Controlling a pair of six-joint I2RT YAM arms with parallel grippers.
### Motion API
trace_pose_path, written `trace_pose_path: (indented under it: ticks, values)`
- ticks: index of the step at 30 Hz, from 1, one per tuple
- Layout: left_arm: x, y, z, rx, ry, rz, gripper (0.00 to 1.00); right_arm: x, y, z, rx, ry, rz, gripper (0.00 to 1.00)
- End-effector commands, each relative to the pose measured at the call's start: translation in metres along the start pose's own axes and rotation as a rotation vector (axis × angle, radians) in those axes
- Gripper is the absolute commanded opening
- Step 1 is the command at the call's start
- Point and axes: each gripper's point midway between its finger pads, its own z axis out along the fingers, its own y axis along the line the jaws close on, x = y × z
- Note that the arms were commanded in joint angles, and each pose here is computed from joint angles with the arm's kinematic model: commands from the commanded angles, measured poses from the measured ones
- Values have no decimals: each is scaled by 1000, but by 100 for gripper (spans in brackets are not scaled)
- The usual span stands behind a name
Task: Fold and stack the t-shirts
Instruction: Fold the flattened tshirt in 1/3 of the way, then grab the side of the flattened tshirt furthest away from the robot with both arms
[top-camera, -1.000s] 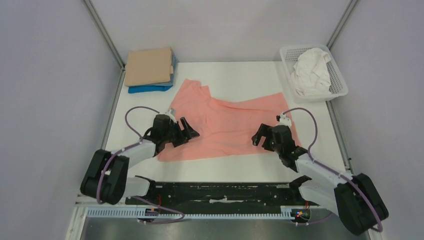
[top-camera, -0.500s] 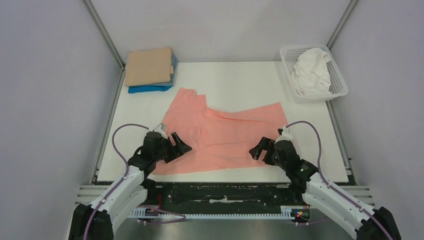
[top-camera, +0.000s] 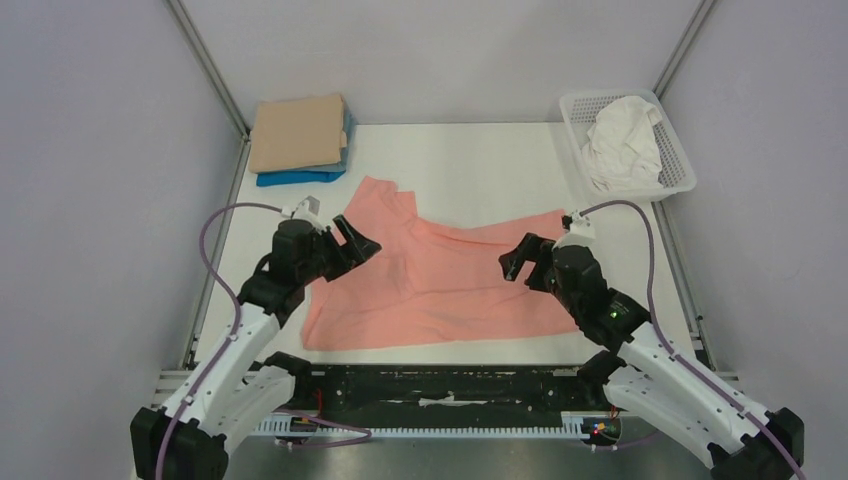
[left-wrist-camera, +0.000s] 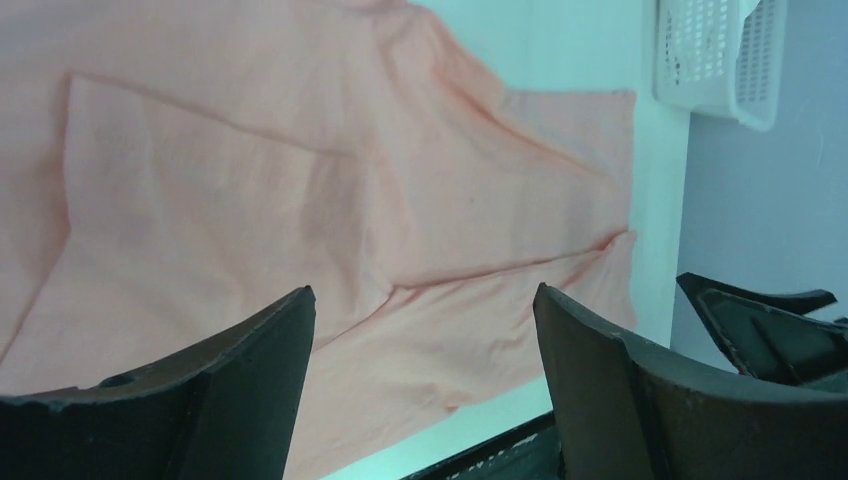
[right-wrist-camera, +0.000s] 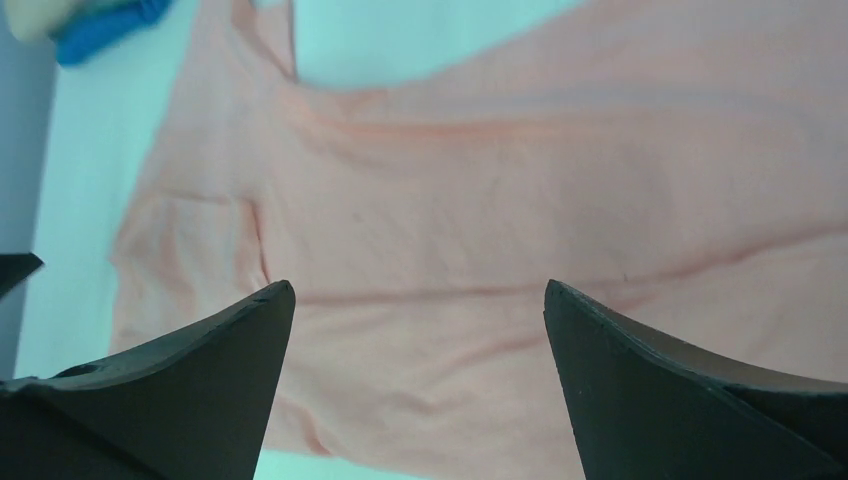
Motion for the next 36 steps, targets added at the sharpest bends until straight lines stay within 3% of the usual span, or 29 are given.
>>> trace_pose_path:
  ticks: [1, 4, 8, 12, 20, 29, 36]
  values:
    - [-53, -22, 10, -42, -103, 52, 86, -93, 30, -11, -27, -329, 24, 98]
    - [-82, -36, 30, -79, -111, 86, 86, -125, 44, -17, -38, -416, -23, 98]
    - [-126, -30, 67, -227, -131, 129, 86, -141, 45, -3, 38, -434, -108, 98]
    - [-157, -12, 115, -333, -62, 161, 86, -128, 38, 17, 107, -360, -192, 98]
    - [-182, 26, 216, -341, 71, 212, 86, -107, 0, 39, 250, -308, -257, 98]
    - [-187, 58, 275, -392, 140, 229, 86, -90, -10, 57, 257, -234, -329, 98]
    - [-143, 73, 285, -335, 303, 234, 84, -89, -17, 61, 260, -227, -340, 98]
